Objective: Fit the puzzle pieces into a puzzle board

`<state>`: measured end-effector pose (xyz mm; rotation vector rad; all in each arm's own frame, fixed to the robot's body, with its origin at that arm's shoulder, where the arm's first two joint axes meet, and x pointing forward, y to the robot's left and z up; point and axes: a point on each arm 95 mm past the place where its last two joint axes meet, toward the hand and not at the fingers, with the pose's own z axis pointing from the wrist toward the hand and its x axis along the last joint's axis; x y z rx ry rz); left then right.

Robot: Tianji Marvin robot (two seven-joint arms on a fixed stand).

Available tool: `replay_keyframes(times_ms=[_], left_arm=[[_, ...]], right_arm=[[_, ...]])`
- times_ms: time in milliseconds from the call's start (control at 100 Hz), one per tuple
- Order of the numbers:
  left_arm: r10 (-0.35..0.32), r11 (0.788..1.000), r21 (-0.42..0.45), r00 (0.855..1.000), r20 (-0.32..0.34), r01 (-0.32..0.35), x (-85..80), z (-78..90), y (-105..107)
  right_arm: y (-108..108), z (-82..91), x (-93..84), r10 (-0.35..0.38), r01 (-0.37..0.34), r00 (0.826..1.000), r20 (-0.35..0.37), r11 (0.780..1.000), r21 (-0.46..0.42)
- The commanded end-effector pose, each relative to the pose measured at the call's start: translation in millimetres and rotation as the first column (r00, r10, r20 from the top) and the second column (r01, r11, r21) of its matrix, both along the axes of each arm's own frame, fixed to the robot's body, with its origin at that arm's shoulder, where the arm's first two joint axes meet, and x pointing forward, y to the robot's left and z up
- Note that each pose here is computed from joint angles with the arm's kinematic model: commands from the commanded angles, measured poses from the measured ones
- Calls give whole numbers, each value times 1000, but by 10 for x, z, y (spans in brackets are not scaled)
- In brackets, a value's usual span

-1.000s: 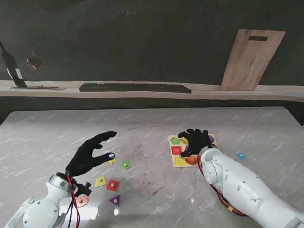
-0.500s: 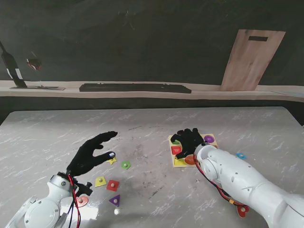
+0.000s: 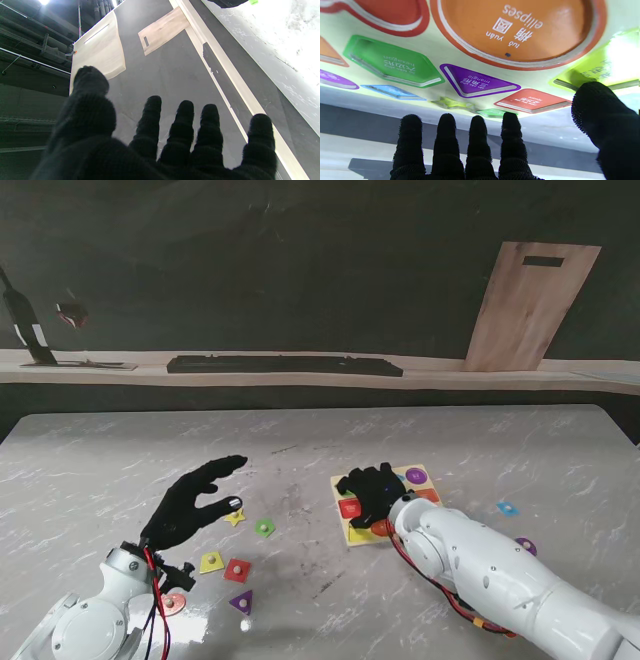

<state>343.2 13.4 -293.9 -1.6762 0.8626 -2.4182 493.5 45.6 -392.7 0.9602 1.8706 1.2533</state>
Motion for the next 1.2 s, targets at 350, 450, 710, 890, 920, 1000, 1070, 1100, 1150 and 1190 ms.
replay_keyframes(times_ms=[350,450,710,890,920,1000,1070,1100,1150,1190], left_arm=[[-3,1000,-16,1000,0,3,-24,25,-18],[-4,1000,-15,1000,-1,4,-26,25,-19],[-12,1000,-16,1000,-10,12,-26,13,-30],[-14,1000,-7,1000,-14,14,-24,15,-91],[-11,1000,-2,1000,-13,11,-23,16,-109],[-18,1000,24,1000,-3,18,-15,20,-149],[-36,998,44,999,-11,37,-22,25,-191],[-42,997,59,999,-12,42,-22,25,-216],[-44,995,90,999,-15,45,-19,20,-263],[-42,992,120,999,-21,44,-14,12,-303]], right_arm=[[375,-256,-738,24,-9,991,-134,994,109],[412,-224,-843,12,8,989,-144,990,138],[461,-99,-1000,-31,62,990,-137,973,225],[438,113,-994,-57,70,997,-51,950,303],[430,153,-984,-62,69,998,-33,945,320],[399,268,-935,-76,60,997,29,926,372],[341,370,-879,-99,58,992,80,913,404],[303,416,-855,-111,60,989,100,908,414],[228,483,-817,-130,62,983,132,902,426],[156,532,-787,-143,63,977,155,901,429]])
